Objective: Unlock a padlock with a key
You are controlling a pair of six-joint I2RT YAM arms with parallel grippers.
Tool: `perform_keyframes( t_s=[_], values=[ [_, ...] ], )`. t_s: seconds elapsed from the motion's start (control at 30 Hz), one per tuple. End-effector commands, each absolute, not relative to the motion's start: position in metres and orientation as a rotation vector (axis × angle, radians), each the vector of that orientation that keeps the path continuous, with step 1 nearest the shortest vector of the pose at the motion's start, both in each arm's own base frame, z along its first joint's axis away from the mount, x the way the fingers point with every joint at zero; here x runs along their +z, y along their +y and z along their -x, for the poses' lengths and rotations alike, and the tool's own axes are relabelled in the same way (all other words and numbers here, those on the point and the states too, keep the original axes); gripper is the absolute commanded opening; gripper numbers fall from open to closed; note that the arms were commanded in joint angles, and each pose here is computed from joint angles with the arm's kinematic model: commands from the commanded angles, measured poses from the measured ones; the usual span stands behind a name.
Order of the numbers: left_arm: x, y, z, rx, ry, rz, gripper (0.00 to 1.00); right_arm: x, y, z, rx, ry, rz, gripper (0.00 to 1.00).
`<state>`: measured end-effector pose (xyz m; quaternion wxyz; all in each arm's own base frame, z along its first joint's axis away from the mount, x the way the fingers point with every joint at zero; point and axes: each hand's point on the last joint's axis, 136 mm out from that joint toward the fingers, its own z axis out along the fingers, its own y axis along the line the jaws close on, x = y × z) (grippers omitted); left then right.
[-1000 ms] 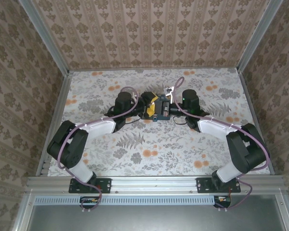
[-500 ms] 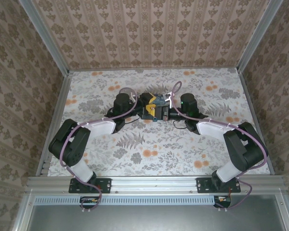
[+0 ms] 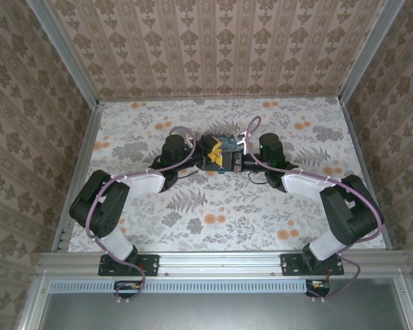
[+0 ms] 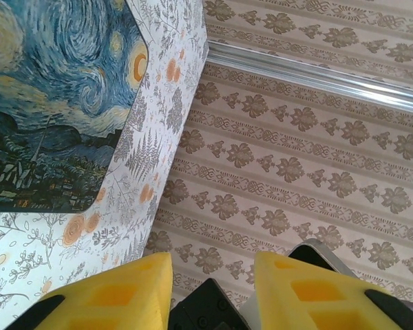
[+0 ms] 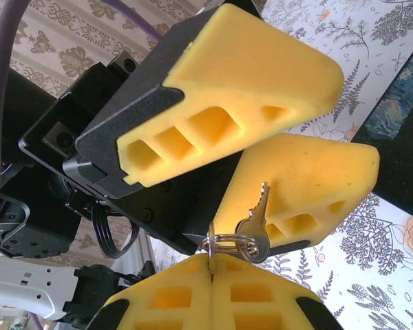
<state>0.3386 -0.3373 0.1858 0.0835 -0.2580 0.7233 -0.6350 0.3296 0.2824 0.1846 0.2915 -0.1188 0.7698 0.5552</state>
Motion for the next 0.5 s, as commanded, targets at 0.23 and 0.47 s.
perform_keyframes(
  t_s=[0.23, 0.47],
  values=[
    [0.1809, -0.3330, -0.3419, -1.874, 2.142, 0.751, 0.28, 0.1965, 0.2801, -0.3301, 1.476, 2.001, 0.340, 0.00],
    [0.1775, -0.3305, -0.3432, -1.849, 2.142, 0.761, 0.21, 0.1957, 0.2802, -0.3304, 1.478, 1.999, 0.341, 0.00]
  ],
)
